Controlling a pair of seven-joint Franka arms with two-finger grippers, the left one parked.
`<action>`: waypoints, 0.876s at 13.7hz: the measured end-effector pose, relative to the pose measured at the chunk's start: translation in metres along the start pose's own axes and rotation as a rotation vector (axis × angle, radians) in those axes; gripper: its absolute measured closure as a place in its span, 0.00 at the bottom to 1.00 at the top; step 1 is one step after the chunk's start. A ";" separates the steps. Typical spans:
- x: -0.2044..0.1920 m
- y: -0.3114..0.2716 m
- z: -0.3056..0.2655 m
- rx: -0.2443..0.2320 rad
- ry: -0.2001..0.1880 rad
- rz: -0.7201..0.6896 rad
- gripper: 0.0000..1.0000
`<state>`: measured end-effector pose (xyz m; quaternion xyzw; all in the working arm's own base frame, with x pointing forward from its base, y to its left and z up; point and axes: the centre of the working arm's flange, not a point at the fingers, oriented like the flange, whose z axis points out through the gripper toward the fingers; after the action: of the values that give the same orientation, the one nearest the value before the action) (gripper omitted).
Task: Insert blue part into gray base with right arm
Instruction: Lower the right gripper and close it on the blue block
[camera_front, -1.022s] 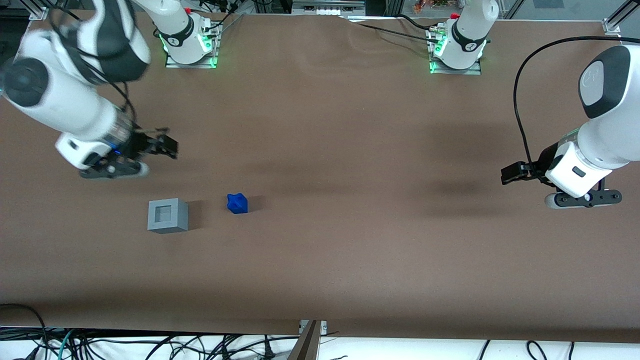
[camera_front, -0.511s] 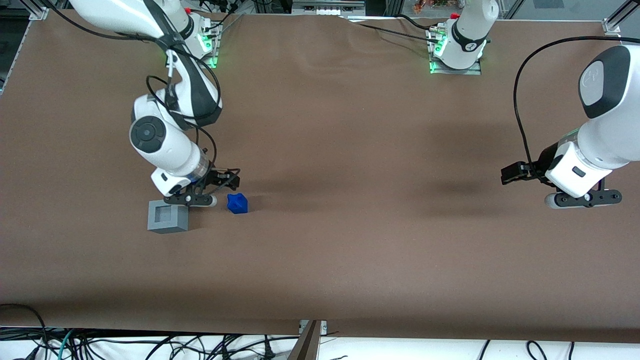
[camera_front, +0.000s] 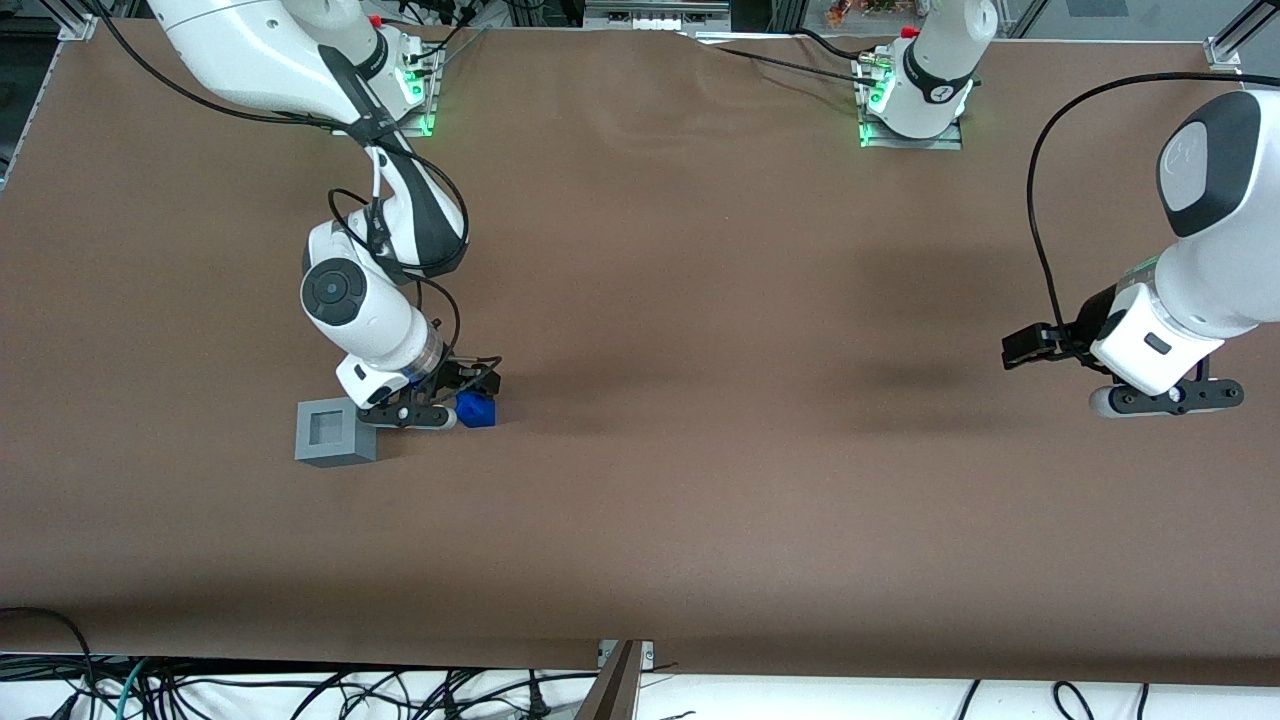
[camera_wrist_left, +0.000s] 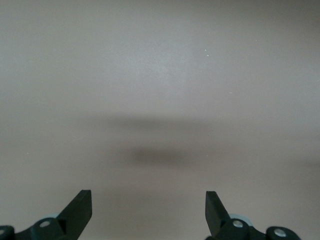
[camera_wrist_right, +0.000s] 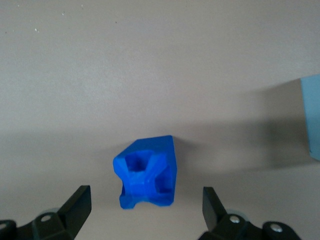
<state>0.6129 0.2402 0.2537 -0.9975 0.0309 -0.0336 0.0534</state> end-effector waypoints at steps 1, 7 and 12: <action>0.000 0.000 0.006 0.001 0.005 -0.002 0.01; 0.004 -0.003 0.027 0.005 0.020 -0.012 0.12; 0.007 -0.002 0.025 -0.005 0.029 -0.024 0.49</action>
<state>0.6218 0.2439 0.2295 -0.9974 0.0197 -0.0488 0.0499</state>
